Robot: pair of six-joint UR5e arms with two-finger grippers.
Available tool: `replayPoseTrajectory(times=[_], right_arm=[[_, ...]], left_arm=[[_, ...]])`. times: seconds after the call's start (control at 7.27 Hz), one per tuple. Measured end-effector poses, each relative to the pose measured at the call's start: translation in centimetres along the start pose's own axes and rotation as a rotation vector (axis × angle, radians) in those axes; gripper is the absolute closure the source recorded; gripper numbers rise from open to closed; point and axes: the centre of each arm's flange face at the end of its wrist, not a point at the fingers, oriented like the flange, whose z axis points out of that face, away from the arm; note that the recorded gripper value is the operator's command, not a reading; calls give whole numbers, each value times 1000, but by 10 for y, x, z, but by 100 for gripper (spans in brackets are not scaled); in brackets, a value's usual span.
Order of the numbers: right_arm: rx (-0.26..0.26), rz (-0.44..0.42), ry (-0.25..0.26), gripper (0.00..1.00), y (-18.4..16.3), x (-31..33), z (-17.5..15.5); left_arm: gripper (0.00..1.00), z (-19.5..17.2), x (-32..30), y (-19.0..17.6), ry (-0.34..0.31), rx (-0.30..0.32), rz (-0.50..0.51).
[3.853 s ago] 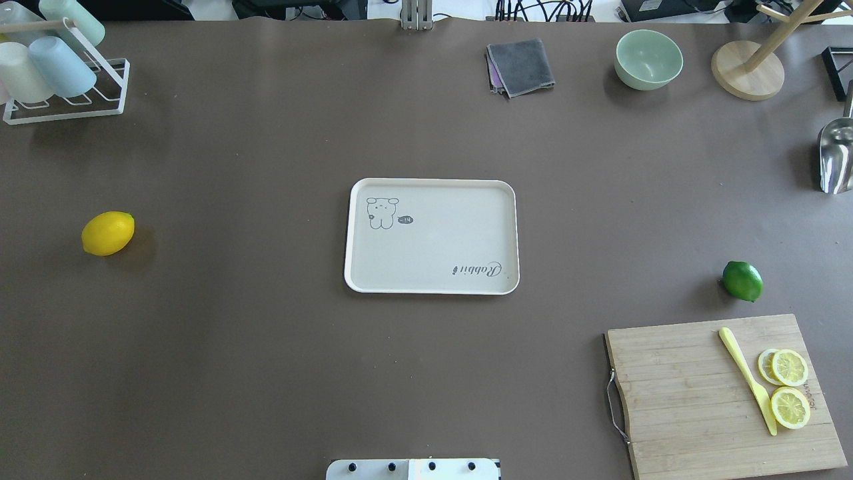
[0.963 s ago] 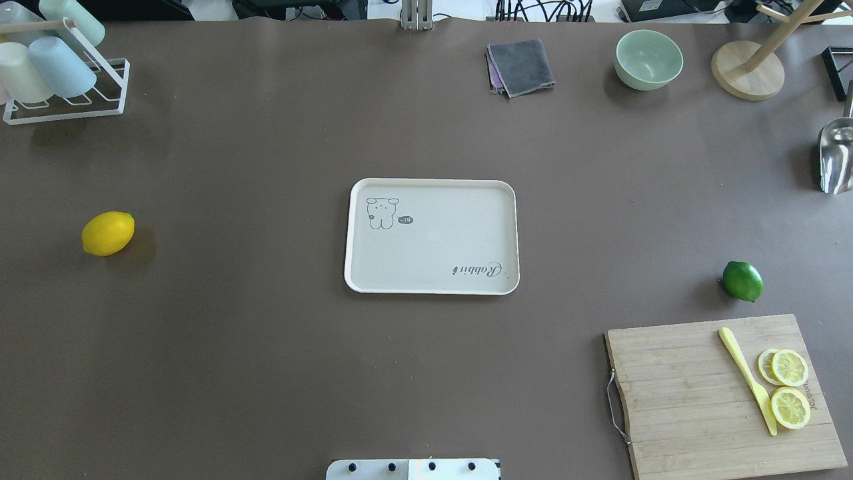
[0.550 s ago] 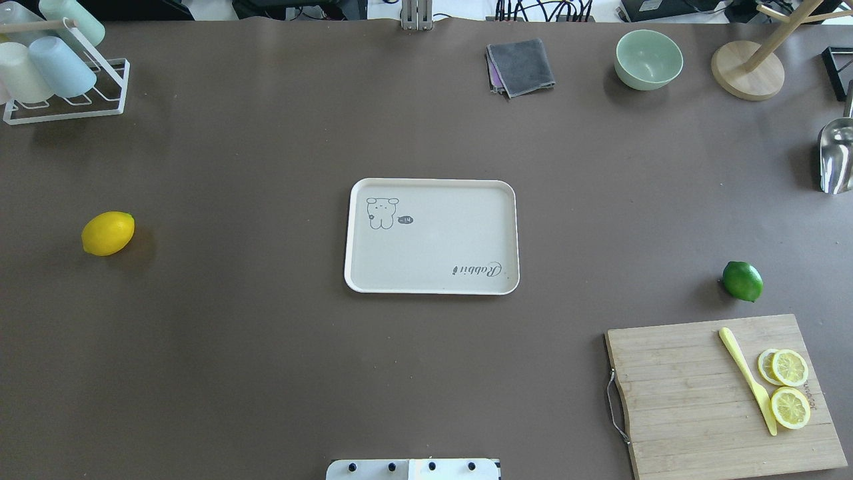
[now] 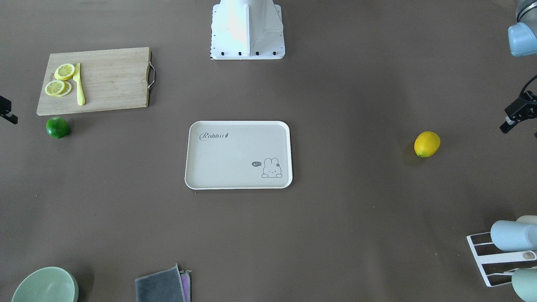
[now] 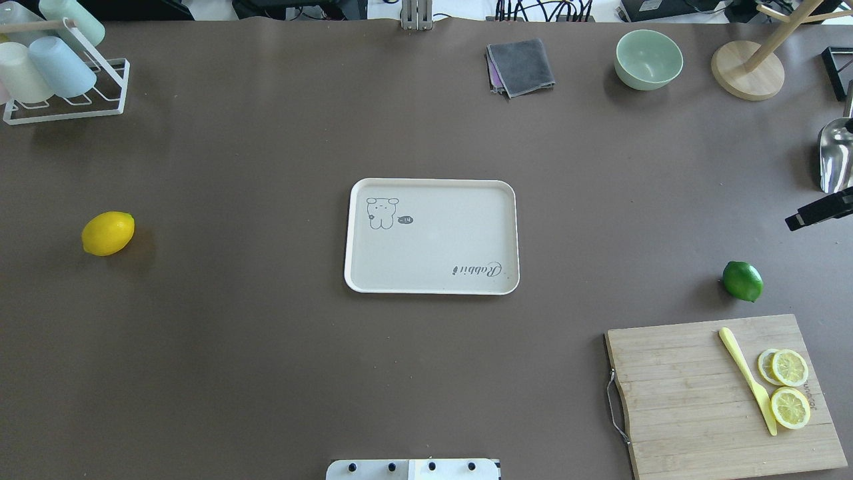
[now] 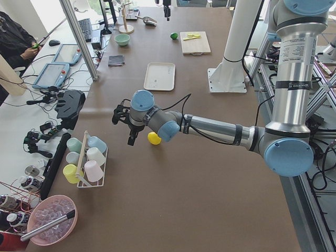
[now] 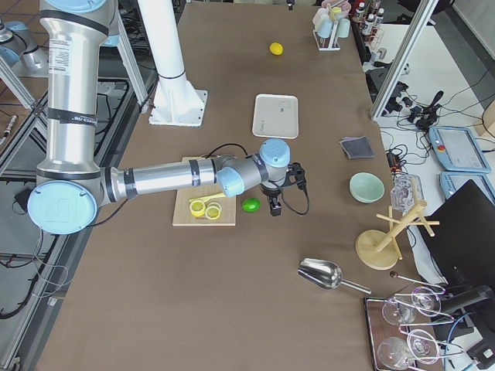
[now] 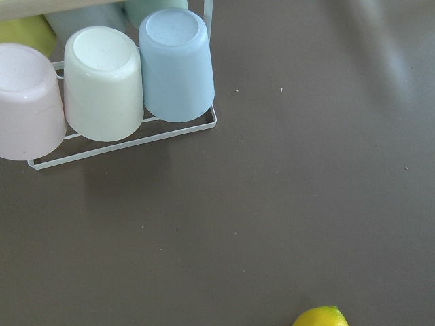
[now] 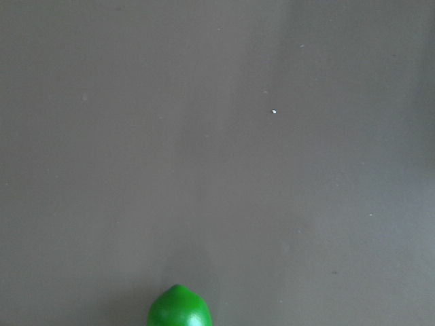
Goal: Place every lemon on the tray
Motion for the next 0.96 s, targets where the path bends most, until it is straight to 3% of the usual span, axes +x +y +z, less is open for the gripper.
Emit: replayPoseTrajectory(times=[0.41,0.96], right_arm=[[-27,-10,33,0,6,-38,56],[-93,-21,34,0,18,-50,95]], left_arm=[[2,1,0,-1,1,0,0],[2,0,1,-1,3,1,2]])
